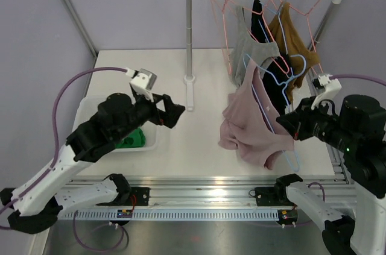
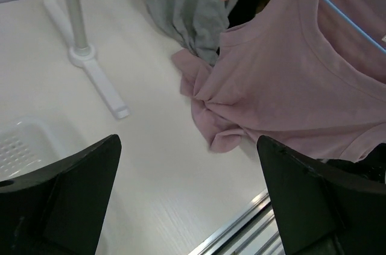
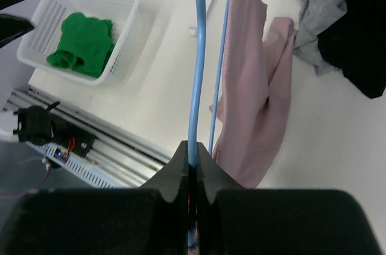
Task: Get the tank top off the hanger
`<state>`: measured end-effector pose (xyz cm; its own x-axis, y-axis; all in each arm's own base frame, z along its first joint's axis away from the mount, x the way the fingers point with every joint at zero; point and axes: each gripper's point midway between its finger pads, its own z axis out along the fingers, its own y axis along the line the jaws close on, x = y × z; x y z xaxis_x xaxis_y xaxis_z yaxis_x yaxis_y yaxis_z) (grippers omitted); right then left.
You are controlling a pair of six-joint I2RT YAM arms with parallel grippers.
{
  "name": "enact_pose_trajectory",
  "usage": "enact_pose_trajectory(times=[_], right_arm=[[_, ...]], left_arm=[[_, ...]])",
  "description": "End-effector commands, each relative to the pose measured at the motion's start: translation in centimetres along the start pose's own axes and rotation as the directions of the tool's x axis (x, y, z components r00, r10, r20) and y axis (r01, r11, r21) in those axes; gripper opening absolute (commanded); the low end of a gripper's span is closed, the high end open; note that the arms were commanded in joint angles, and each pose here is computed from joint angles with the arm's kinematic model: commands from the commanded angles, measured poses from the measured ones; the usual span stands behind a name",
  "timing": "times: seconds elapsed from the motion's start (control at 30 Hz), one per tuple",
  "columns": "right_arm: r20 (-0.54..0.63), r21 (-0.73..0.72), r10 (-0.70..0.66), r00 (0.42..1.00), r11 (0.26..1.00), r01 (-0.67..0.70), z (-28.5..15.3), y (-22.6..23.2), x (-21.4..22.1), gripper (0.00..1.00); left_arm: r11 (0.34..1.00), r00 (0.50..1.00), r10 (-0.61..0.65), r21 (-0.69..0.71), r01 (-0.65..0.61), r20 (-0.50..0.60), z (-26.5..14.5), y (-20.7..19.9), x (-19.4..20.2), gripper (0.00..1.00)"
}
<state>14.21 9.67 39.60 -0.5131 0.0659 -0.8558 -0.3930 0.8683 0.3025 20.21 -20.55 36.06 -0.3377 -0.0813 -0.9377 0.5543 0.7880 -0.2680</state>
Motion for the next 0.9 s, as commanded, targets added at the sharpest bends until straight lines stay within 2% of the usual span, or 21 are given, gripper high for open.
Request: enact_pose_trajectory(times=[0.0, 0.07, 0.1, 0.17, 0.2, 0.3, 0.37, 0.43, 0.47, 0.63, 0.67, 0.73, 0.83, 0.87], right_arm=[[-0.004, -0.089, -0.004, 1.000, 0.996, 0.003, -1.6, 1.8, 1.2, 0.00], [-0.005, -0.137, -0.006, 1.000, 0.991, 0.005, -2.3, 2.6, 1.9, 0.00], [-0.004, -0.158, -0.007, 1.000, 0.987, 0.007, -2.4, 3.0, 2.0, 0.00], [-0.015, -0.199, 0.001, 1.000, 0.980, -0.004, -2.6, 3.7, 2.6, 0.00], [-0.017, -0.218, 0.000, 1.000, 0.976, -0.004, -2.7, 4.0, 2.7, 0.00], [-0.006, -0.276, -0.005, 1.000, 0.961, 0.003, -3.4, 5.1, 3.0, 0.00], [-0.001, -0.304, -0.009, 1.000, 0.953, 0.009, -3.9, 5.6, 3.2, 0.00], [0.002, -0.317, -0.014, 1.000, 0.948, 0.014, -4.2, 5.8, 3.4, 0.00], [0.005, -0.317, -0.017, 1.000, 0.948, 0.018, -4.4, 5.8, 3.4, 0.00], [0.007, -0.340, -0.022, 1.000, 0.940, 0.023, -4.8, 6.3, 3.4, 0.00], [0.012, -0.343, -0.026, 1.000, 0.939, 0.028, -4.9, 6.3, 3.4, 0.00], [0.014, -0.344, -0.026, 1.000, 0.938, 0.029, -4.9, 6.4, 3.3, 0.00], [0.016, -0.377, -0.029, 0.999, 0.926, 0.032, -5.2, 7.0, 3.3, 0.00], [0.020, -0.380, -0.032, 0.999, 0.924, 0.037, -5.3, 7.0, 3.2, 0.00]], left_arm=[[0.996, 0.988, 0.010, 0.082, -0.023, 0.155, 1.1, -5.4, -4.2, 0.99], [0.994, 0.984, 0.047, 0.084, -0.062, 0.171, 2.3, -7.8, -4.8, 0.99], [0.985, 0.978, 0.084, 0.133, -0.110, 0.191, 2.3, -10.2, -4.9, 0.99], [0.980, 0.967, 0.114, 0.134, -0.147, 0.228, 2.7, -12.0, -5.9, 0.99], [0.971, 0.963, 0.158, 0.142, -0.192, 0.220, 4.1, -13.5, -5.2, 0.99], [0.969, 0.955, 0.176, 0.130, -0.211, 0.238, 5.4, -14.8, -6.2, 0.99], [0.965, 0.952, 0.207, 0.112, -0.236, 0.224, 7.2, -15.5, -5.4, 0.98], [0.964, 0.947, 0.228, 0.084, -0.252, 0.226, 8.5, -16.0, -5.6, 0.95], [0.963, 0.946, 0.238, 0.073, -0.260, 0.221, 8.8, -16.0, -5.6, 0.86], [0.959, 0.940, 0.276, 0.011, -0.283, 0.202, 10.4, -15.4, -4.5, 0.75], [0.960, 0.940, 0.272, 0.003, -0.279, 0.204, 10.6, -15.2, -4.5, 0.66], [0.961, 0.943, 0.273, -0.009, -0.276, 0.190, 11.2, -14.5, -4.1, 0.62], [0.964, 0.947, 0.264, -0.008, -0.267, 0.180, 11.8, -13.9, -3.7, 0.46], [0.965, 0.949, 0.262, -0.018, -0.263, 0.176, 12.0, -13.5, -3.7, 0.35]])
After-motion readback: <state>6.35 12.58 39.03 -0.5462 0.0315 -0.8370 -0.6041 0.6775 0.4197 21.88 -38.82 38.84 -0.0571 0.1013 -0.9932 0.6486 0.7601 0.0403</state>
